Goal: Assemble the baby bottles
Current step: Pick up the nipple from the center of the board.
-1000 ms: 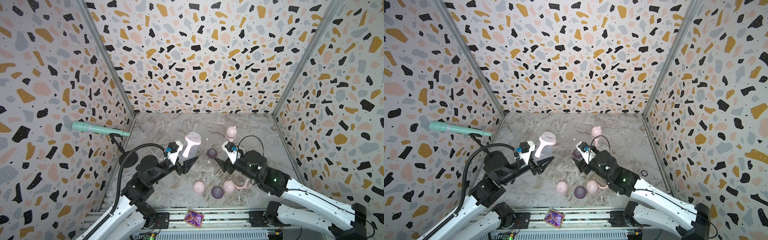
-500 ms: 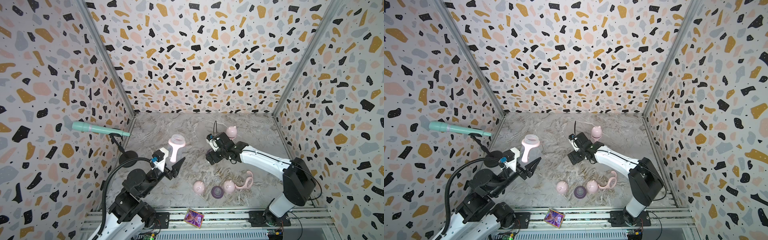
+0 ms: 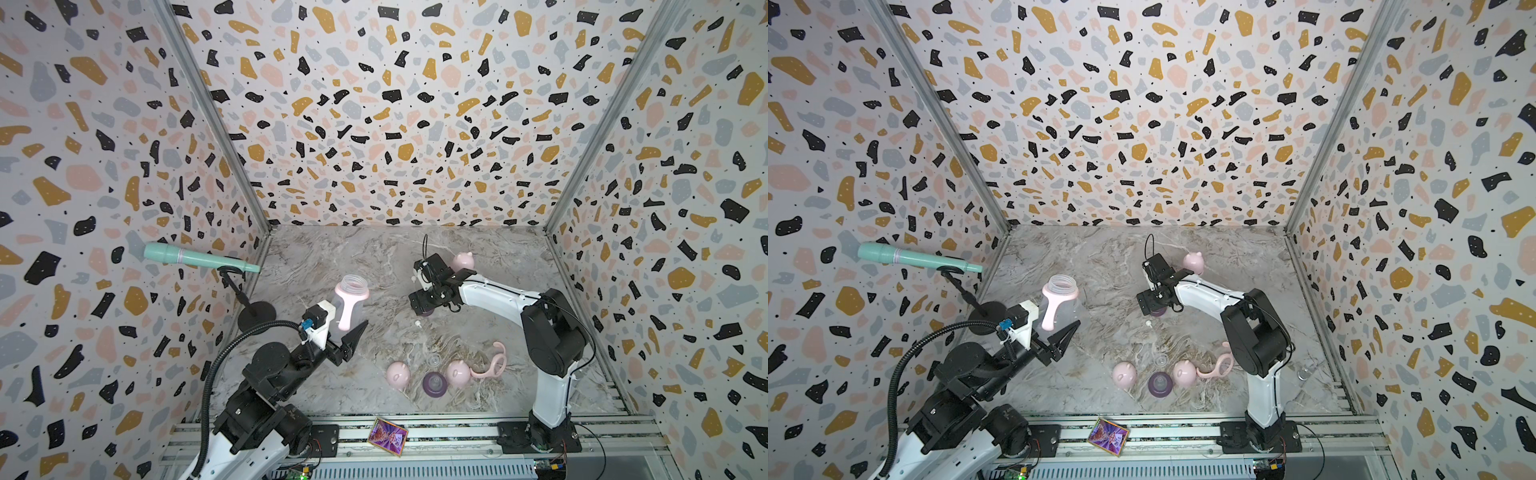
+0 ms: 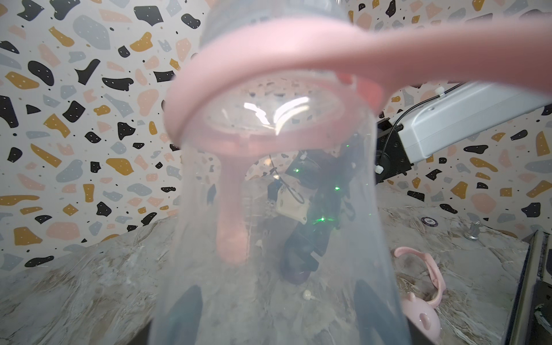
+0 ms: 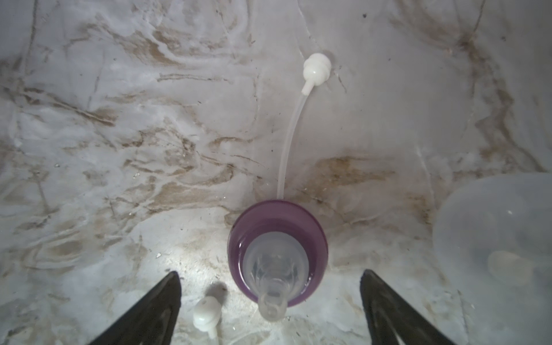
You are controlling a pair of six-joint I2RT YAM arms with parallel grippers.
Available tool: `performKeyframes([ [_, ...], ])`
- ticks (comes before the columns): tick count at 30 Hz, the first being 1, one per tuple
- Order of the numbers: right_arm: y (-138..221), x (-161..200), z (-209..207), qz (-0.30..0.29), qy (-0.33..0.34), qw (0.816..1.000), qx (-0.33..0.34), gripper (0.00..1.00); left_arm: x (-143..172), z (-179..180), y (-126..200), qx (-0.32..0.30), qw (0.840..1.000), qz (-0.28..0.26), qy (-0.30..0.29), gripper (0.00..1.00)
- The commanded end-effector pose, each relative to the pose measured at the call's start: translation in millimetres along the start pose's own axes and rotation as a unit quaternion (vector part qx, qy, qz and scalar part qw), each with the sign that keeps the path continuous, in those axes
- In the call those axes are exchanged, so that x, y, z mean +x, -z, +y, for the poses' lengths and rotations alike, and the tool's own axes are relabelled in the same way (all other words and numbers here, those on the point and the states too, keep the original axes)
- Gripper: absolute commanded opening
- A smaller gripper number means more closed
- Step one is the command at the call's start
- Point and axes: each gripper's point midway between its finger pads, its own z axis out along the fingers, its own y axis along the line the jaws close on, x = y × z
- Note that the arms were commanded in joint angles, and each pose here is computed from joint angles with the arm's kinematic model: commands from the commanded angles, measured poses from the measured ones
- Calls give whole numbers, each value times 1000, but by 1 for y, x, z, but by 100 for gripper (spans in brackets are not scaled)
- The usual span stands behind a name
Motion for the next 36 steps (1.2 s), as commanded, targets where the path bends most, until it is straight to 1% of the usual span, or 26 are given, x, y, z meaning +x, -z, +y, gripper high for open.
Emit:
performKeyframes([
  [1, 1, -1, 1, 11, -6, 1000, 4, 93, -9, -1, 2, 2, 1000, -24, 3, 39],
  [12, -27, 11, -6, 35, -11, 999, 34, 90, -13, -2, 6, 7, 1000, -29, 1, 39],
  [24, -35, 18, -8, 55, 3, 997, 54, 80, -14, -2, 8, 5, 1000, -28, 2, 39],
  [28, -34, 18, -6, 54, 4, 997, 52, 70, -13, -2, 8, 6, 1000, -27, 2, 39],
  [31, -30, 13, -3, 47, 6, 998, 48, 58, -13, -3, 7, 7, 1000, -29, 4, 39],
  [33, -23, 6, -2, 35, 8, 998, 46, 50, -13, -3, 6, 9, 1000, -30, 3, 39],
  [36, -7, -7, 0, 14, 10, 999, 42, 44, -15, -2, 5, 7, 999, -37, 3, 39],
])
